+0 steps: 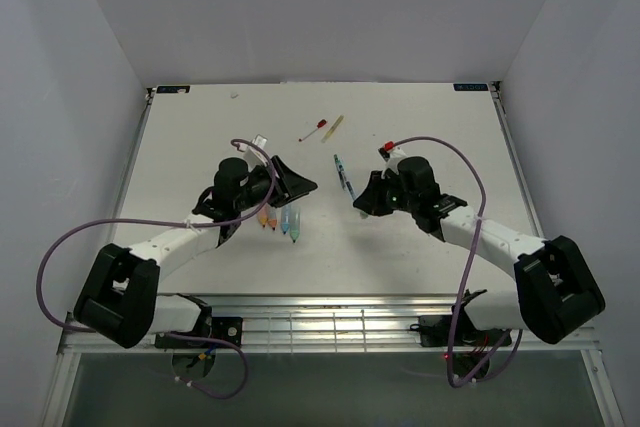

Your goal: Open the pen caps

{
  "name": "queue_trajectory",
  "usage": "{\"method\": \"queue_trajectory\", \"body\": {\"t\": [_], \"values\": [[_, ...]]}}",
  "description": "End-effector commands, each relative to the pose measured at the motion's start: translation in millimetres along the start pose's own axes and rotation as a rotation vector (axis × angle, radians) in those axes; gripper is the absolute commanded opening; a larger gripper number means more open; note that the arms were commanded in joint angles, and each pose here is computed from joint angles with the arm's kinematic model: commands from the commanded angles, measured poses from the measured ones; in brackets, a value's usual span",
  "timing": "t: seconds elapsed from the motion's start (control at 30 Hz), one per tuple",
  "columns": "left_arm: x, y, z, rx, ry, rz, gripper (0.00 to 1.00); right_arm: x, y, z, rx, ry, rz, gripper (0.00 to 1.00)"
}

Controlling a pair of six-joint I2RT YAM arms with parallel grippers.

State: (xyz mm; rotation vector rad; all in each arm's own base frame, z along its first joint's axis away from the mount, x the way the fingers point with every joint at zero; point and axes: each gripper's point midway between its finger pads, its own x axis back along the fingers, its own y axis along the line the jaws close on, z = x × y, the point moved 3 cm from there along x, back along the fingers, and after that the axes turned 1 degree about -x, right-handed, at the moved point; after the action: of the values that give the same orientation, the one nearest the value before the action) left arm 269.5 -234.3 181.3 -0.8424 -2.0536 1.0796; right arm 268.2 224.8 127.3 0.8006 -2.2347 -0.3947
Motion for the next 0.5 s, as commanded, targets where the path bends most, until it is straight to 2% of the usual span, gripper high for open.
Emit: {"method": "queue_trajectory", "body": {"t": [0.0,0.17,0.47], "values": [[-10.6,-24.5,-8.5,-0.033,-0.005,0.080,0.59,12.7,34.2,-1.3,0.037,-0.065,-0.174,0.08],[-28.1,-22.0,-3.3,-0.044,0.018,0.060,0.59,23.2,52.9,12.4,0.033,-0.054,-0.233,0.08],[-40.4,-16.3,-0.9,-0.060,-0.010,0.015,0.59,32.4,74.7,21.7,0.063,-0.023,-0.292,0.08]]}}
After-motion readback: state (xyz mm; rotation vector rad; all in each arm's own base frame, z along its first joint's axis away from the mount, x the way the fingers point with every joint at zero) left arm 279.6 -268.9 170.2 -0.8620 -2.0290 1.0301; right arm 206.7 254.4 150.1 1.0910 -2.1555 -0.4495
